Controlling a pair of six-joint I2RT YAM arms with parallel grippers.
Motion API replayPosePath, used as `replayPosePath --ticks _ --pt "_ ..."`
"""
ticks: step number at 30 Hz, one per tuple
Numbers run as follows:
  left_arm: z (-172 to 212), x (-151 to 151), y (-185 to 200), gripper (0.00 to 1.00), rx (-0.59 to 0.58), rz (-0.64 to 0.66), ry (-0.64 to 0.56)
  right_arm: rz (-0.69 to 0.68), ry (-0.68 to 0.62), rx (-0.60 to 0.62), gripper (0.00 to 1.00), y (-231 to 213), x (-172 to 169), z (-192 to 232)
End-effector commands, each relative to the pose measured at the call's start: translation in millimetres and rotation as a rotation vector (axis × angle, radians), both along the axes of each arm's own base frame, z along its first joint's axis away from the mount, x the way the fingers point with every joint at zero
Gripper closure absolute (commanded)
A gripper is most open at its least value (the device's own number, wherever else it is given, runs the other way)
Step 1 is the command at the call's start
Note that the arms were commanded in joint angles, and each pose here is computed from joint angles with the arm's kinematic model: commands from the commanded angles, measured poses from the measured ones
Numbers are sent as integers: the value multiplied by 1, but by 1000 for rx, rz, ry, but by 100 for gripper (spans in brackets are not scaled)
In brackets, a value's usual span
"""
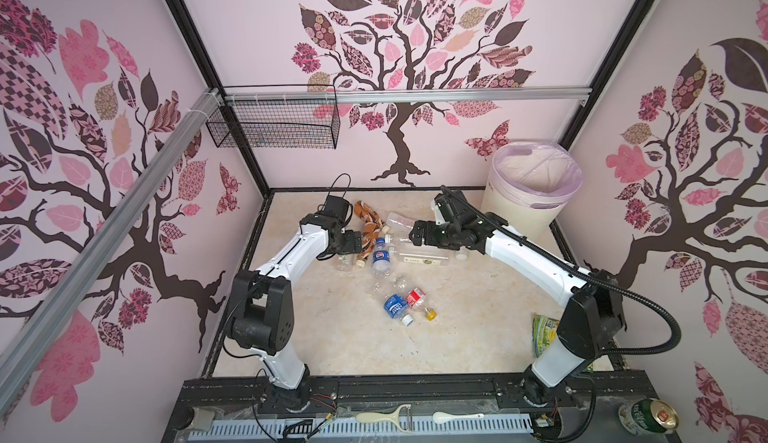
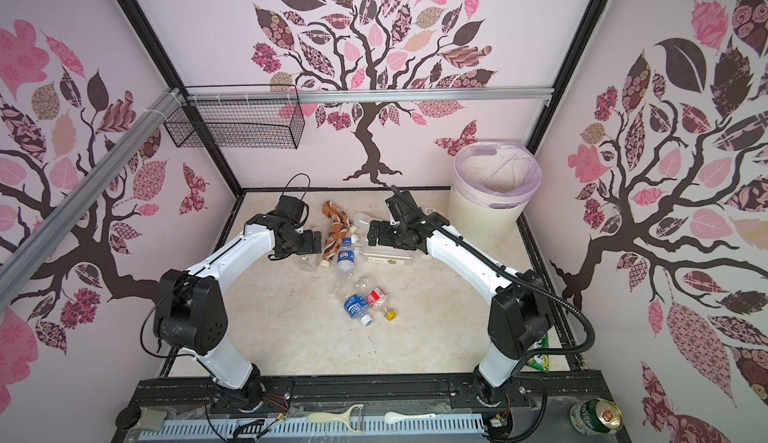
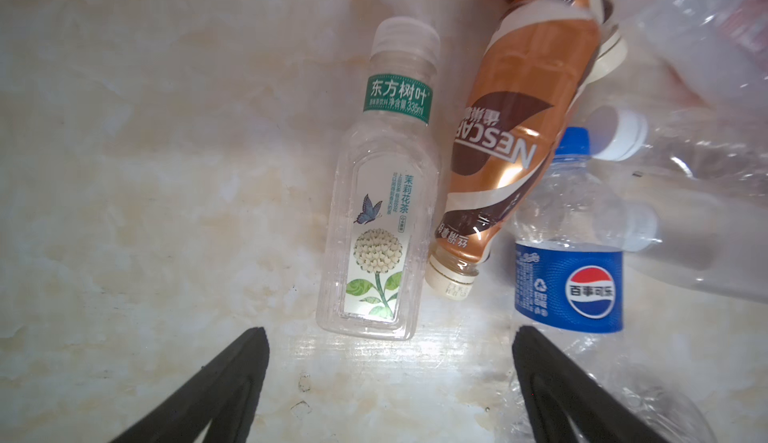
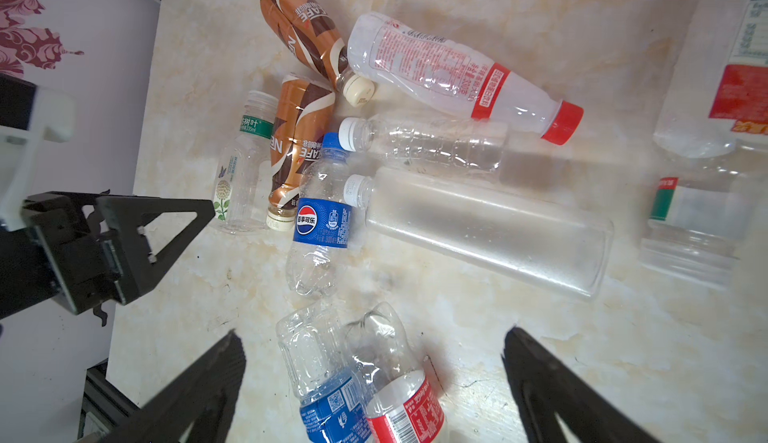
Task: Throw the plastic bottles in the bin
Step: 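Lower left gripper onto the clear green-labelled tea bottle and close it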
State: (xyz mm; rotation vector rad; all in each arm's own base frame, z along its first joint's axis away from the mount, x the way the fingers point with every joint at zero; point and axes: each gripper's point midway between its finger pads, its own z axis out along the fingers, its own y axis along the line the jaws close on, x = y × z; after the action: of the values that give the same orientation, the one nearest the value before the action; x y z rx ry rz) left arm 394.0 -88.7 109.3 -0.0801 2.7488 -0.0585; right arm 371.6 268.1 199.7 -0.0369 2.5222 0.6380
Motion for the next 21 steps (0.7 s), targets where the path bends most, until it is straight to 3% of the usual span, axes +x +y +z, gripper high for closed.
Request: replayPosePath --ticks 1,11,21 --pt "-26 -3 5 6 18 -31 54 -4 26 -5 1 0 -3 1" --pt "-52 12 6 13 -12 -11 90 -2 42 -32 1 -3 -6 -3" --pt "-60 16 1 35 -43 -2 118 17 37 -54 1 1 2 -1"
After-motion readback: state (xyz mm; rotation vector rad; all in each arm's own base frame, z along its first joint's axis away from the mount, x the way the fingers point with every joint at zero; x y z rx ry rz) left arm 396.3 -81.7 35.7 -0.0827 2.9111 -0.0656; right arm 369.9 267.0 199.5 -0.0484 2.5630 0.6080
